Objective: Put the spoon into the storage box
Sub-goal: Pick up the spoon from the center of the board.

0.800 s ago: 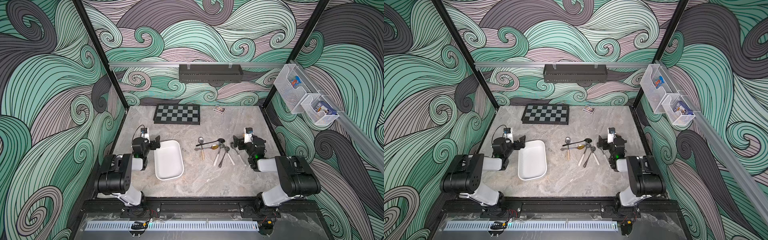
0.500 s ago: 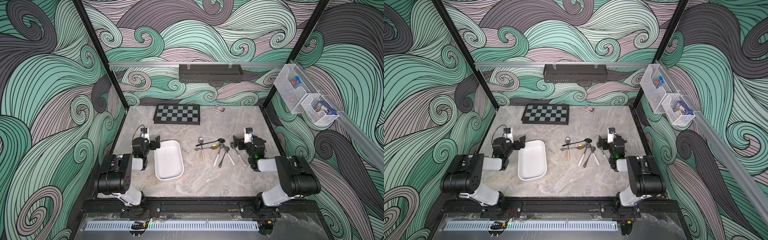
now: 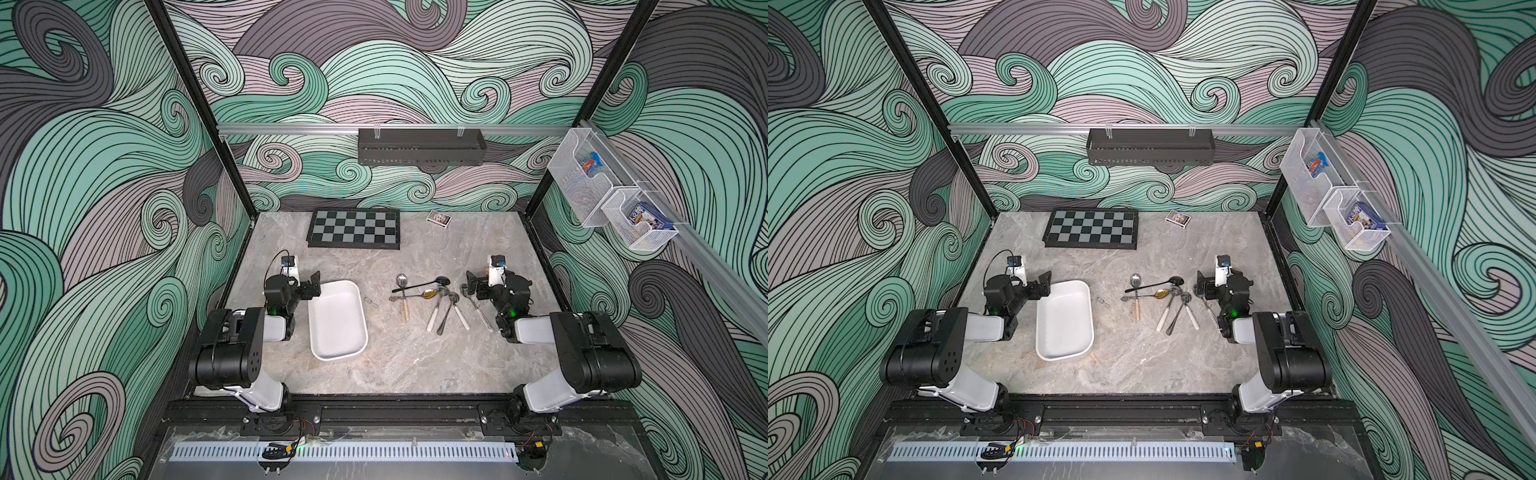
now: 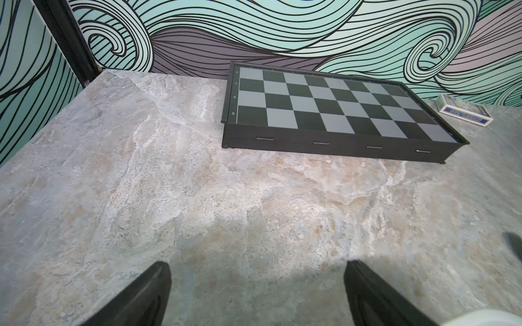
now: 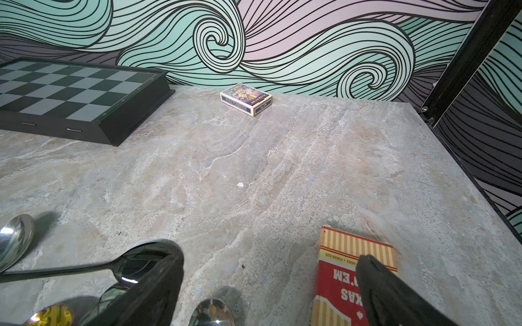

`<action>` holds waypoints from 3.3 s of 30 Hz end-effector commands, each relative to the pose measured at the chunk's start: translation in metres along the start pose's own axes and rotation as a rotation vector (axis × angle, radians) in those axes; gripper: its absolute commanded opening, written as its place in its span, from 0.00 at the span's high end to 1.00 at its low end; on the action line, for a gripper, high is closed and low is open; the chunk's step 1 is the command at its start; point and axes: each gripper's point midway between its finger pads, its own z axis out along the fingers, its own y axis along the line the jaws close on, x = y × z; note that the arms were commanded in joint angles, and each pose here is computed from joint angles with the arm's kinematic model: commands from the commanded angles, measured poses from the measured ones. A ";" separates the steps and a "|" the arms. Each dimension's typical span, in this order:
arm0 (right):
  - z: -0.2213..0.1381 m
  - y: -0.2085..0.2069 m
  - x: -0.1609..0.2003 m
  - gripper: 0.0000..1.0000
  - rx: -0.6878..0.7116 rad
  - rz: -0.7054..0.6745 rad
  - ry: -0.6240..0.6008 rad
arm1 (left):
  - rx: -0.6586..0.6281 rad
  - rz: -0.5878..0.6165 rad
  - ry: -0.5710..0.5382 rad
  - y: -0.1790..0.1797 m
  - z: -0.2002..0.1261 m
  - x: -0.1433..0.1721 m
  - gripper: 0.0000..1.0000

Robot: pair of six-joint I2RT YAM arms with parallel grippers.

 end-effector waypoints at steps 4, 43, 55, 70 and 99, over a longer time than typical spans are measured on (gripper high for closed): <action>0.000 -0.002 -0.005 0.01 0.015 -0.001 -0.017 | -0.122 -0.039 -0.060 0.020 -0.011 -0.017 0.01; -0.090 0.016 0.064 0.20 0.115 0.553 0.874 | 0.134 -0.567 0.605 -0.061 -0.150 -0.064 0.17; -0.100 0.039 0.102 0.21 0.089 0.450 1.043 | 0.141 -0.550 0.492 -0.060 -0.157 -0.070 0.18; -0.093 0.049 0.108 0.35 0.084 0.359 1.087 | 0.128 -0.551 0.498 -0.059 -0.159 -0.066 0.18; -0.074 0.043 0.115 0.64 0.100 0.306 1.169 | 0.123 -0.553 0.503 -0.058 -0.158 -0.064 0.18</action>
